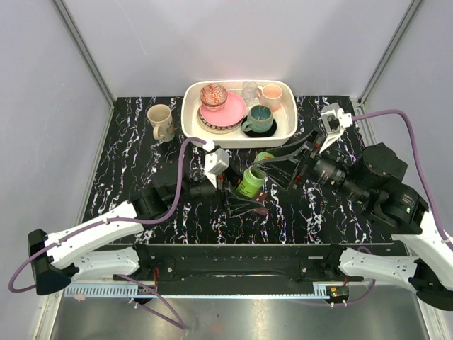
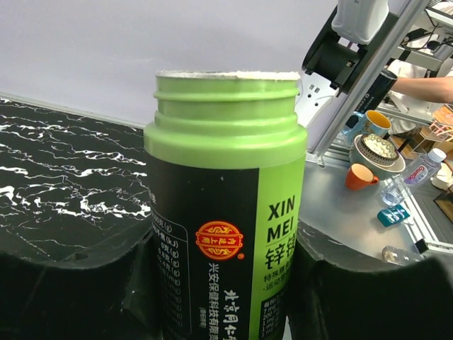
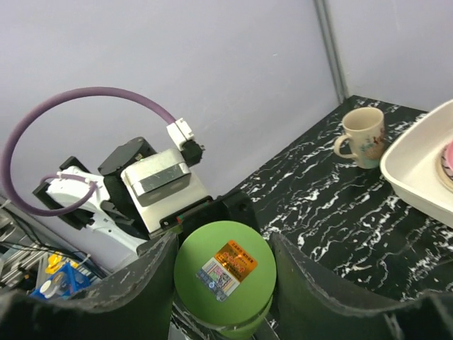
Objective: Sort the pills into containers
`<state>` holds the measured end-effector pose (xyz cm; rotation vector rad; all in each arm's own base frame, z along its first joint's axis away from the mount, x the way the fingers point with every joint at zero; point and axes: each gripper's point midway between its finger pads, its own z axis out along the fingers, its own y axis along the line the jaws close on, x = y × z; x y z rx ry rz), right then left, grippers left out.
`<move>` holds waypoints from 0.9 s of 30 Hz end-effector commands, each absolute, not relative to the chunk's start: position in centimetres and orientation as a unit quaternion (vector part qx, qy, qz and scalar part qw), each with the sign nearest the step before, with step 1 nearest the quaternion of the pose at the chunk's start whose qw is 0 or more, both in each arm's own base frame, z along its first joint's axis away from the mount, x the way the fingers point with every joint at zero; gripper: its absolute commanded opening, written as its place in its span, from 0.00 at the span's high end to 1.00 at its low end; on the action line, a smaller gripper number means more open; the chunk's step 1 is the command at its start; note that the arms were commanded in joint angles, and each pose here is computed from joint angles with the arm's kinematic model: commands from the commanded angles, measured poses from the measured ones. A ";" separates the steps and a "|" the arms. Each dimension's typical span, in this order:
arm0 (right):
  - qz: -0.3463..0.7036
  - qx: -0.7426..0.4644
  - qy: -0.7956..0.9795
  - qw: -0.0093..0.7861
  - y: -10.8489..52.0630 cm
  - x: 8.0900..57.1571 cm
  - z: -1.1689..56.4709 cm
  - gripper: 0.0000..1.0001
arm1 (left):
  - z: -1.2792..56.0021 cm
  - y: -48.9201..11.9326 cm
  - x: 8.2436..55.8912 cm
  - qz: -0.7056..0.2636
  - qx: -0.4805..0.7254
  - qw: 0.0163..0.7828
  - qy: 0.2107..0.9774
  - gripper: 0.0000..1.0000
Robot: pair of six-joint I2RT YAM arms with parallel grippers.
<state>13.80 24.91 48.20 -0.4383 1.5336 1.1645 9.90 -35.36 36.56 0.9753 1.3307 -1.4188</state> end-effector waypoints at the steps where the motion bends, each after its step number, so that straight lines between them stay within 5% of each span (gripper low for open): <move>1: 0.527 -0.220 0.607 0.553 25.5 12.2 50.5 1.00 | 41.8 -35.0 8.7 -0.610 0.395 0.500 0.471 1.00; 27: 0.519 -0.247 0.633 0.518 27.2 12.3 46.7 1.00 | 43.1 -35.4 8.8 -0.614 0.392 0.506 0.462 1.00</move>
